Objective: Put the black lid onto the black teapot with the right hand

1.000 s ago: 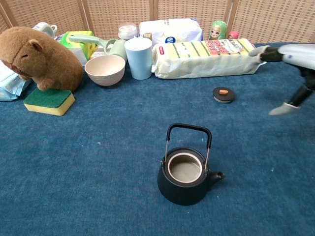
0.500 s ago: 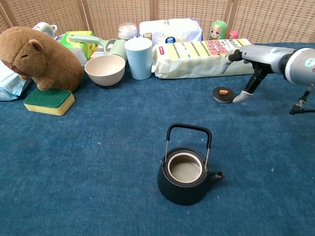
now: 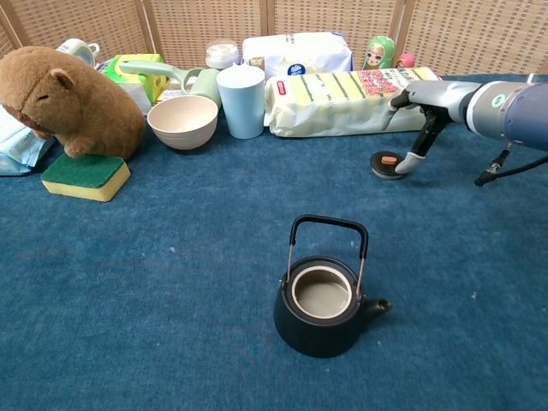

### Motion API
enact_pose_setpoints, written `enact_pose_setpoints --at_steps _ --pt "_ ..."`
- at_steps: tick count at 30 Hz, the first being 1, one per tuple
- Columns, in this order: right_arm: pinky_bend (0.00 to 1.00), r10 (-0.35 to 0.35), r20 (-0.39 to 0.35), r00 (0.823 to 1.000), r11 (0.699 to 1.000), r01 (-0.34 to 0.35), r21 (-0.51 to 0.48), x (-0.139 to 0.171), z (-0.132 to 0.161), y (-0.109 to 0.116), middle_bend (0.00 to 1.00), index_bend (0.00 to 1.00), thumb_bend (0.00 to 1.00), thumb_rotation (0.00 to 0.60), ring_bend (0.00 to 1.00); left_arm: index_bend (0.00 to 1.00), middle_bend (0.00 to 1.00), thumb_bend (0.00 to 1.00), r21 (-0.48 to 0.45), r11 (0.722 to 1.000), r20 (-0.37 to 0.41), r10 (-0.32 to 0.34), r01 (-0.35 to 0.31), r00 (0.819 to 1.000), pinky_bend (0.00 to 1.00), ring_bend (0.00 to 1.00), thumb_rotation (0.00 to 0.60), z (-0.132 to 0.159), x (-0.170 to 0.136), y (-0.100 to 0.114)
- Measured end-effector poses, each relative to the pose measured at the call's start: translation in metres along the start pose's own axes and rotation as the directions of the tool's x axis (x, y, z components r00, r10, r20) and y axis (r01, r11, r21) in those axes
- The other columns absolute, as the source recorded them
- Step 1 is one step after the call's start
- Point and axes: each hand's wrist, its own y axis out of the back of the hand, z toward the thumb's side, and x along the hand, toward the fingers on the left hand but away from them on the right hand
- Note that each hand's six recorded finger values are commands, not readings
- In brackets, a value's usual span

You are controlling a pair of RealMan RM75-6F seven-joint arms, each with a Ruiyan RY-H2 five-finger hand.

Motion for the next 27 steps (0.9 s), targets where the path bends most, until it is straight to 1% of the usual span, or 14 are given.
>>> enact_pose_setpoints --at_steps 11,17,23,27 --pt "0.0 0.03 0.013 0.999 0.999 -0.03 0.027 -0.004 0.001 -0.012 0.0 0.29 0.07 0.6 0.0 0.0 0.0 0.07 -0.003 1.0 -0.002 -0.002 0.002 1.0 0.0 0.0 0.6 0.0 0.001 0.0" --pt "0.0 0.025 0.018 1.0 0.999 -0.025 0.042 -0.007 0.001 -0.015 0.0 0.31 0.08 0.6 0.0 0.0 0.0 0.07 -0.01 1.0 -0.003 0.002 -0.002 1.0 0.0 0.0 0.6 -0.001 0.0 0.002" --pt "0.0 0.014 0.024 1.0 0.998 -0.016 0.057 -0.01 0.001 -0.017 0.0 0.37 0.1 0.6 0.0 0.0 0.0 0.07 -0.012 1.0 -0.001 0.0 0.0 1.0 0.0 0.0 0.6 -0.001 0.0 0.002" --pt "0.0 0.005 0.026 1.0 0.998 -0.006 0.06 -0.011 0.001 -0.016 0.0 0.38 0.11 0.6 0.0 0.0 0.0 0.07 -0.013 1.0 -0.002 0.001 -0.001 1.0 0.0 0.0 0.6 -0.001 0.0 0.002"
